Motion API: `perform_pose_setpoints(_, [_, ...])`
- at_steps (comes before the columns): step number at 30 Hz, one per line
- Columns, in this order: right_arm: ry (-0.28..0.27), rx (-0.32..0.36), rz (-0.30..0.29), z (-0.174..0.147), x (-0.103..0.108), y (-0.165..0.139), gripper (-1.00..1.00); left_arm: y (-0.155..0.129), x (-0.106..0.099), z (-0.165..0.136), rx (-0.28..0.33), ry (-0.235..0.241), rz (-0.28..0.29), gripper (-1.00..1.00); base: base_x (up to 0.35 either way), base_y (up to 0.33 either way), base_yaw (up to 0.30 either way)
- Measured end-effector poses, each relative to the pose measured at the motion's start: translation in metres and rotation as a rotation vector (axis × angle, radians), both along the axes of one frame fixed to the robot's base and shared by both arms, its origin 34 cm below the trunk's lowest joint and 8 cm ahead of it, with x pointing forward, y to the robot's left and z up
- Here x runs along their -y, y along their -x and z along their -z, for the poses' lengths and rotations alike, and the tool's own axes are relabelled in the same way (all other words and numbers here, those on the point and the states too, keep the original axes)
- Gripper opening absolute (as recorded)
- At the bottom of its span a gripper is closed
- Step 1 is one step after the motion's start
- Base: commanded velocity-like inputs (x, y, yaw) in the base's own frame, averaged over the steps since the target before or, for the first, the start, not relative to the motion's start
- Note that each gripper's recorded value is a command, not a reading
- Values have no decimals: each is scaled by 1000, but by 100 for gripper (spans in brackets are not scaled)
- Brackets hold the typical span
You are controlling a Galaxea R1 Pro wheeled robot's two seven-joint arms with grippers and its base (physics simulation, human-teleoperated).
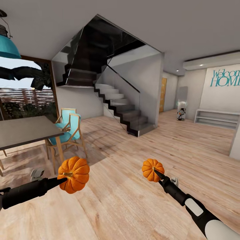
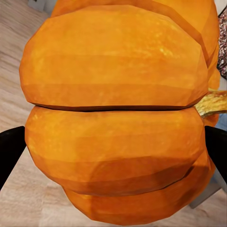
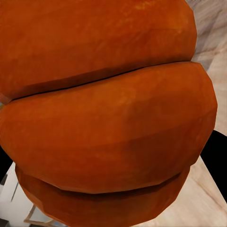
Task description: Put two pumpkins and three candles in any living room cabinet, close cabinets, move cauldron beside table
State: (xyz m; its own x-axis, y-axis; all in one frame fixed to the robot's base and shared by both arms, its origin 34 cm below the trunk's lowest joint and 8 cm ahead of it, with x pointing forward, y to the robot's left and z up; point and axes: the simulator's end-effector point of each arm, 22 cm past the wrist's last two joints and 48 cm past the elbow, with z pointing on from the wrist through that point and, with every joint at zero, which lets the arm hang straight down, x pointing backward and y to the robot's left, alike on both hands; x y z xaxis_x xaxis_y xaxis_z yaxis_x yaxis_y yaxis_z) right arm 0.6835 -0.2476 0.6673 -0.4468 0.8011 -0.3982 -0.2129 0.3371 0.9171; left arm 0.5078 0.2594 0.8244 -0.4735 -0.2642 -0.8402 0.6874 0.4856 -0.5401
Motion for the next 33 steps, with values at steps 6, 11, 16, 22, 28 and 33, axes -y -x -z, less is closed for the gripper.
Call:
perform_pose_setpoints(6, [0, -1, 0, -13, 0, -3, -100, -3, 0, -13, -1, 0, 0, -100, 0, 0, 0])
perform_pose_setpoints(11, [-1, -1, -2, -19, -2, -4, -100, -4, 0, -20, 1, 6, 2, -100, 0, 0, 67])
perform_pose_setpoints(16, [-1, -3, -3, -18, -3, -4, -100, -4, 0, -21, 3, 8, 2, -100, 0, 0, 259])
perform_pose_setpoints(22, [2, -5, -4, -17, -3, -4, -100, -4, 0, -21, 3, 6, 2, -100, -15, 0, 287])
perform_pose_setpoints(28, [21, -34, 10, -10, -1, -6, -100, -4, 0, -21, 3, 6, 1, -100, -128, 29, 290])
perform_pose_setpoints(33, [26, -39, 11, -8, -1, -6, -100, -4, 0, -21, 4, 6, 1, -100, -117, 48, 290])
